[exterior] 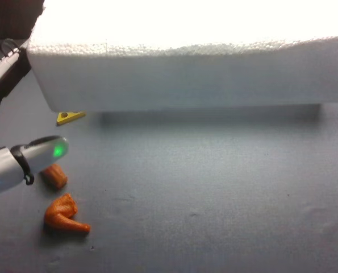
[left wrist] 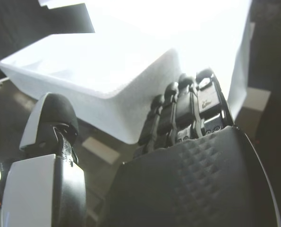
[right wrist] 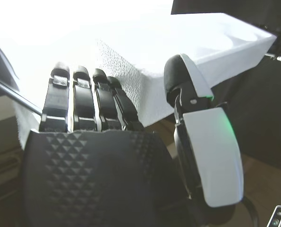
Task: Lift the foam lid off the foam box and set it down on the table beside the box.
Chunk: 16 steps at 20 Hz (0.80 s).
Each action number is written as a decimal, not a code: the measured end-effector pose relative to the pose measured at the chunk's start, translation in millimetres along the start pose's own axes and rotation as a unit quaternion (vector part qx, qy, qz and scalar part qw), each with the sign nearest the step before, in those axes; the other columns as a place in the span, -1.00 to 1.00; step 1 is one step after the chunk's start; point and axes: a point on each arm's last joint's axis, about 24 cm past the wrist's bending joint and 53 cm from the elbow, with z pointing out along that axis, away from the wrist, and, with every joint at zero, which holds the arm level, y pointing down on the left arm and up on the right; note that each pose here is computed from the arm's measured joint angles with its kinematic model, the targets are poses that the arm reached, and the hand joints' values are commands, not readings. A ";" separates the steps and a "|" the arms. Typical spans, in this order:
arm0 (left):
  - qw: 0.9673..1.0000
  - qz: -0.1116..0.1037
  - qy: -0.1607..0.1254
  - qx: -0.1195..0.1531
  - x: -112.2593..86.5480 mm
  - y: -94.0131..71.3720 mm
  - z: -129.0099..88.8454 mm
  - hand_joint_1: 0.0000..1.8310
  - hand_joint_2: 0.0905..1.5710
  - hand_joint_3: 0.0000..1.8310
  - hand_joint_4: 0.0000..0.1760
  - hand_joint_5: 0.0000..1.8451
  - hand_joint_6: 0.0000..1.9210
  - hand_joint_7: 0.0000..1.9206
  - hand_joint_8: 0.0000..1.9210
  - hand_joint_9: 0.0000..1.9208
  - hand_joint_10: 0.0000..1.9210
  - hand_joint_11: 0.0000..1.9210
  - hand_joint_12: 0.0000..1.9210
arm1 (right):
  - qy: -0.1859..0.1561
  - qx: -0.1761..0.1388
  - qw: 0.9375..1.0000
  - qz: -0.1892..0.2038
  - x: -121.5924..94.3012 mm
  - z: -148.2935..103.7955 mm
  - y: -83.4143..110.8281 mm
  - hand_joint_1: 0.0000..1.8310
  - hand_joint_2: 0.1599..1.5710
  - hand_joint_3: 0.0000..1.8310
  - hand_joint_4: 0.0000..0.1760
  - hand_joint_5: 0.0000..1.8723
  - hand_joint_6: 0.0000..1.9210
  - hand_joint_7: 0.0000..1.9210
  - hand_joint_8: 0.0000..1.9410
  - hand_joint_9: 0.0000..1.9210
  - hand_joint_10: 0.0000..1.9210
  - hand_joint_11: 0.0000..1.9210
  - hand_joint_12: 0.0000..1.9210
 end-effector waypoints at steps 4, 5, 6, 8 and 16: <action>1.000 -0.004 0.014 -0.022 10.2 7.3 -14.1 -0.27 0.48 -1.00 0.27 -1.00 -1.00 -1.00 -1.00 -1.00 -1.00 -1.00 -1.00 | 0.013 0.015 1.000 0.006 8.0 -10.7 -3.5 -0.37 0.66 -1.00 -1.00 -1.00 -1.00 -1.00 -1.00 -1.00 -1.00 -1.00 -1.00; 1.000 -0.005 0.015 -0.024 11.2 8.0 -15.1 -0.24 0.50 -0.99 0.56 -1.00 -1.00 -1.00 -1.00 -1.00 -1.00 -1.00 -1.00 | 0.015 0.018 1.000 0.006 9.0 -12.0 -4.8 -0.39 0.65 -1.00 -1.00 -1.00 -1.00 -1.00 -1.00 -1.00 -1.00 -1.00 -1.00; 0.999 -0.005 0.021 -0.031 13.4 11.6 -19.3 -0.25 0.51 -0.99 0.45 -1.00 -1.00 -1.00 -1.00 -1.00 -1.00 -1.00 -1.00 | 0.025 0.027 0.999 0.007 12.8 -16.8 -9.4 -0.38 0.64 -1.00 -1.00 -1.00 -1.00 -1.00 -1.00 -1.00 -1.00 -1.00 -1.00; 0.999 -0.010 0.024 -0.037 16.1 16.8 -20.2 -0.29 0.51 -0.99 0.27 -1.00 -1.00 -1.00 -1.00 -1.00 -1.00 -1.00 -1.00 | 0.029 0.037 0.999 0.011 15.5 -20.8 -15.0 -0.33 0.67 -1.00 -1.00 -1.00 -1.00 -1.00 -1.00 -1.00 -1.00 -1.00 -1.00; 0.995 -0.039 0.051 -0.079 37.8 47.4 -24.0 -0.28 0.50 -1.00 0.00 -1.00 -1.00 -1.00 -1.00 -1.00 -1.00 -1.00 -1.00 | 0.035 0.072 0.996 0.031 24.4 -30.3 -39.8 -0.33 0.67 -1.00 -1.00 -1.00 -1.00 -1.00 -1.00 -1.00 -1.00 -1.00 -1.00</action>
